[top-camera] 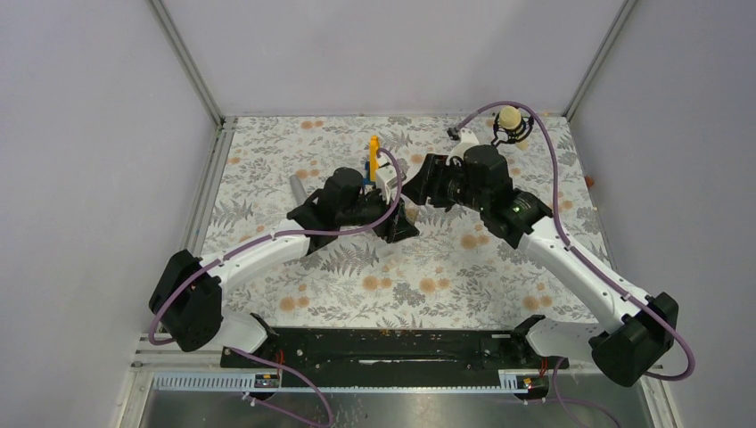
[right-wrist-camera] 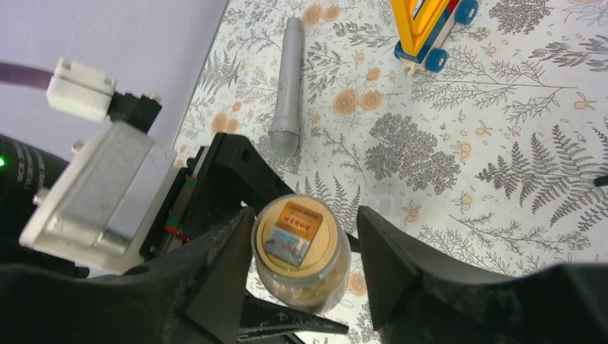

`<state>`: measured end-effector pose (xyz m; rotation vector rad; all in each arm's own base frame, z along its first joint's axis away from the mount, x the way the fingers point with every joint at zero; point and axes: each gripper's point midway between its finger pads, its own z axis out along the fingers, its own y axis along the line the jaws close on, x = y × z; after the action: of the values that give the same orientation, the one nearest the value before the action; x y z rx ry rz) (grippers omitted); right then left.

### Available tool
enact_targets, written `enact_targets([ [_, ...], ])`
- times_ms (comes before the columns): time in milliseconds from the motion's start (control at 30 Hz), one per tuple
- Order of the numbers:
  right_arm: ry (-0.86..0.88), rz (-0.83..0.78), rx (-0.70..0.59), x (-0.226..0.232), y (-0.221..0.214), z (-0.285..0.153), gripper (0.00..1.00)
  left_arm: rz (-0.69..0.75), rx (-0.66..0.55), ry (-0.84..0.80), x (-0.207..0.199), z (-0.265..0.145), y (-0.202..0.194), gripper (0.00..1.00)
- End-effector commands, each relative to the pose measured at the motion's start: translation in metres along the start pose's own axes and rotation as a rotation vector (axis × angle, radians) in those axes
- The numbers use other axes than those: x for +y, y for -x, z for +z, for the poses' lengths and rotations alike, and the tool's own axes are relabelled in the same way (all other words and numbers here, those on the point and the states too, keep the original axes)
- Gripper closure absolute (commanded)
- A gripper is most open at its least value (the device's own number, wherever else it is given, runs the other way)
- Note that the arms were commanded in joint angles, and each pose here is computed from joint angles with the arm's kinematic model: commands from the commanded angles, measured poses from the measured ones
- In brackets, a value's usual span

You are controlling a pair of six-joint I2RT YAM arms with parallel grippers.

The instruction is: Sort the pills into containers

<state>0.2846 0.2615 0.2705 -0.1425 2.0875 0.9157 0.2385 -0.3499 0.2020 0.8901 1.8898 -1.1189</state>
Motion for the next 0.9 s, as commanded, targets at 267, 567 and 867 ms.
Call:
enact_targets([
  [267, 0.138, -0.105, 0.041, 0.023, 0.009, -0.014, 1.0, 0.022, -0.046, -0.125, -0.019, -0.02, 0.056, 1.0],
  [567, 0.624, -0.244, 0.133, 0.064, 0.004, -0.042, 1.0, 0.08, 0.033, -0.339, -0.024, -0.041, 0.054, 1.0],
  [867, 0.323, -0.167, -0.016, 0.039, 0.042, -0.03, 0.24, 0.19, 0.003, -0.254, -0.017, -0.048, 0.057, 1.0],
])
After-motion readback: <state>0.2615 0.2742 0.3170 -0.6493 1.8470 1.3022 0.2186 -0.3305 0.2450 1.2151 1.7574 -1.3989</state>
